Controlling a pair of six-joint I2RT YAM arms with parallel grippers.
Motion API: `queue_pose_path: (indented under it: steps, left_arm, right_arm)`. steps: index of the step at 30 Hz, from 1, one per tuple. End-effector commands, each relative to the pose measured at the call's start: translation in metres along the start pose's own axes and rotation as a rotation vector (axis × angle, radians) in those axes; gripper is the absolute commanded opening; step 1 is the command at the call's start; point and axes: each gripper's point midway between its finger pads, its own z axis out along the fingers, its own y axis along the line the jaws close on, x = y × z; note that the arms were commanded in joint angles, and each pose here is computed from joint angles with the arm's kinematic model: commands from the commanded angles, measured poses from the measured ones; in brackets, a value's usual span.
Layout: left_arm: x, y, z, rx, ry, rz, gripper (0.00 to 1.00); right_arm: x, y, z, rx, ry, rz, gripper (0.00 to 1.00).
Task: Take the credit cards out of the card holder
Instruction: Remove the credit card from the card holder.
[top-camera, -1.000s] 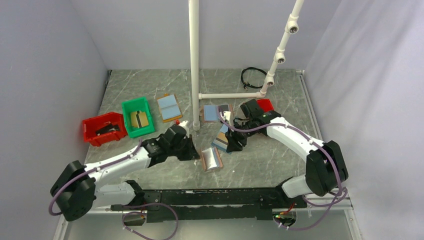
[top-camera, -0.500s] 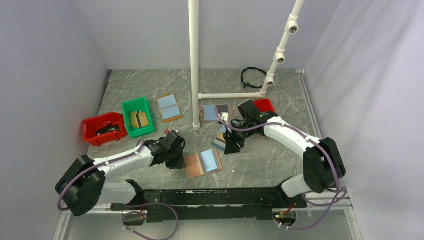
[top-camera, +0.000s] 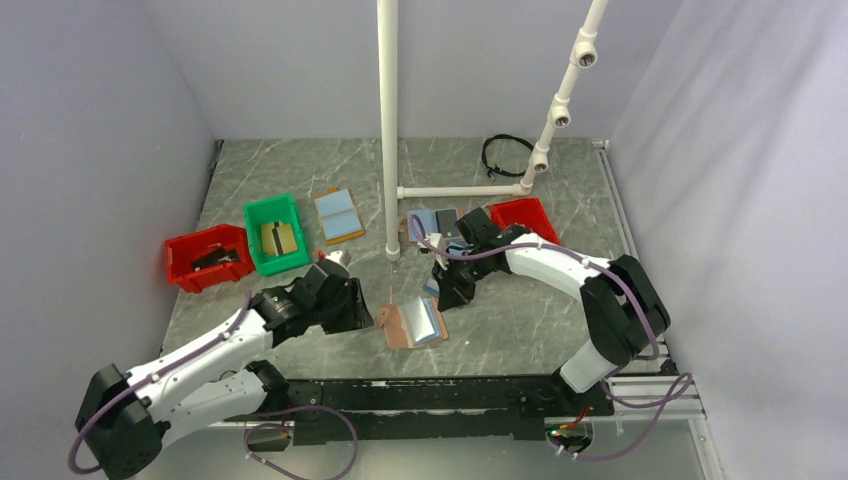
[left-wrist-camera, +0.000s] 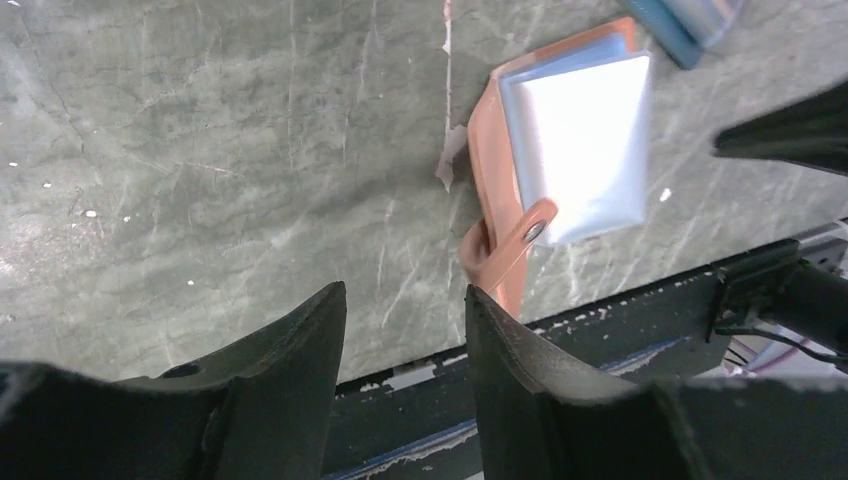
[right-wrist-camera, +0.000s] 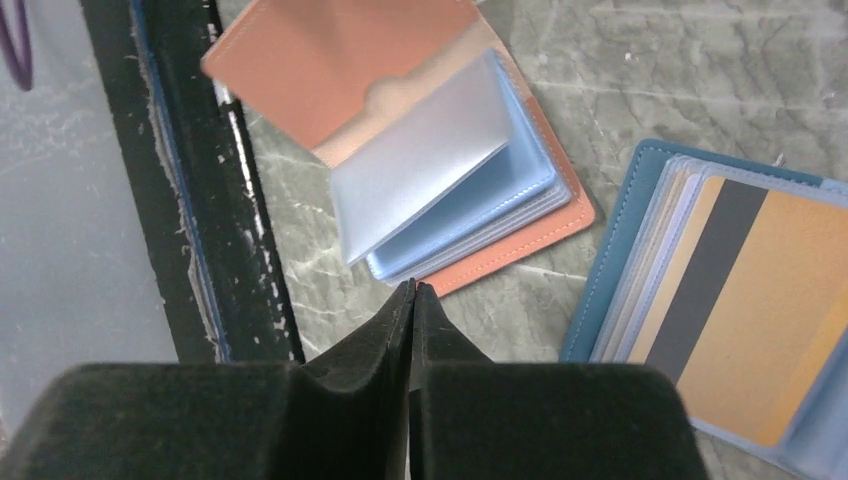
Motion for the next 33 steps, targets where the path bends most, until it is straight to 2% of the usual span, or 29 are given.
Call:
queue_pose_path:
  steps: [1,8,13,18,24,27,33]
  left_arm:
    - [-0.015,-0.013,-0.026,0.056,-0.069,-0.005,0.52]
    - [-0.030,-0.089,-0.059,0.466,-0.133,0.031,0.52]
    - [-0.030,-0.116,-0.056,0.608,-0.117,0.037,0.52]
    - [-0.020,-0.117,-0.044,0.642,-0.098,0.048,0.52]
    - [-0.015,-0.096,-0.032,0.563,-0.112,-0.020,0.53]
    - [-0.016,-0.091,-0.027,0.564,-0.134,-0.075,0.59]
    - [-0.019,-0.085,-0.015,0.520,-0.152,-0.151,0.58]
  right_arm:
    - [-0.011,-0.016,0.009,0.067,-0.014,0.055,0.01]
    - [-0.004,-0.019,0.027,0.095,0.019,0.110,0.00]
    - [-0.005,-0.009,0.037,0.031,0.029,0.139,0.00]
    - [-0.024,0.016,0.039,-0.108,-0.016,0.142,0.00]
    - [-0.042,0.044,0.045,-0.285,-0.061,0.187,0.00]
    - [-0.040,0.051,0.054,-0.316,-0.048,0.203,0.00]
    - [-0.033,0.049,0.069,-0.297,-0.037,0.302,0.00]
